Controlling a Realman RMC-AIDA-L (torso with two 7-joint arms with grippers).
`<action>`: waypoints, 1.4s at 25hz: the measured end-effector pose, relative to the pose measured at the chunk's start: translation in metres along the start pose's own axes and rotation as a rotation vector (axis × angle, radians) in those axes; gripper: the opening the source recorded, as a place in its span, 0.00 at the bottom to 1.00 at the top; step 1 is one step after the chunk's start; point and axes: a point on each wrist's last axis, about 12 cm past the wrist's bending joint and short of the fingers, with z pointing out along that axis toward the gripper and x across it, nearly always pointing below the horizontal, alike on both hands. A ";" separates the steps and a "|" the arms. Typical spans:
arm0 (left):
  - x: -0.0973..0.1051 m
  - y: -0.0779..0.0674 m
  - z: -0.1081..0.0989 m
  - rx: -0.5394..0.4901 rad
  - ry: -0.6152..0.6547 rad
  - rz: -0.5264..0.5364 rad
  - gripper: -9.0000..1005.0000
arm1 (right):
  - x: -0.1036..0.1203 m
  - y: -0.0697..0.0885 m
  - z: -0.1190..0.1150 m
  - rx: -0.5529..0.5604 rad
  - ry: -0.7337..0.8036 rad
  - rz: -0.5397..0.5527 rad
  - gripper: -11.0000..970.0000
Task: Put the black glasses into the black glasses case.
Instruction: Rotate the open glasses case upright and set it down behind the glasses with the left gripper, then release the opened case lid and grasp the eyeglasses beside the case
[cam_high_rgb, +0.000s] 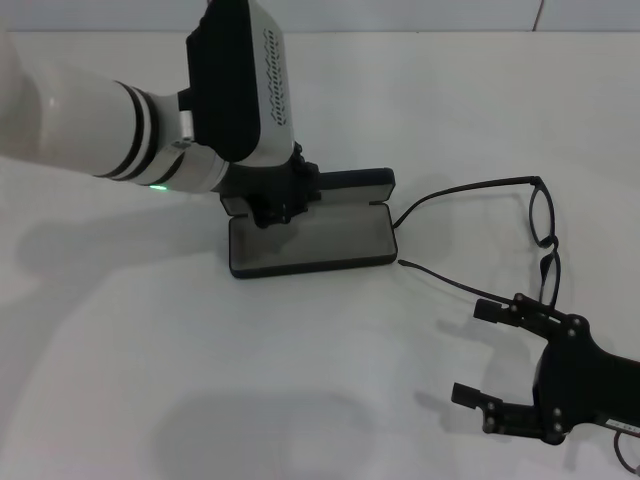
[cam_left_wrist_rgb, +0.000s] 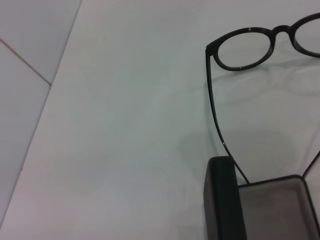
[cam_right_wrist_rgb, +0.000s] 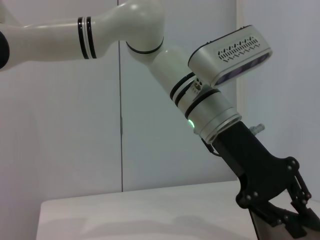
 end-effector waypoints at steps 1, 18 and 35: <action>0.000 0.000 0.000 0.000 0.000 0.001 0.22 | 0.000 0.000 0.000 -0.001 0.000 0.000 0.89; -0.015 -0.003 -0.012 -0.008 -0.046 0.030 0.61 | 0.000 -0.001 0.000 0.006 0.003 0.001 0.89; 0.094 -0.042 -0.081 0.131 -0.727 -0.713 0.70 | -0.020 -0.028 -0.003 0.033 -0.030 0.096 0.89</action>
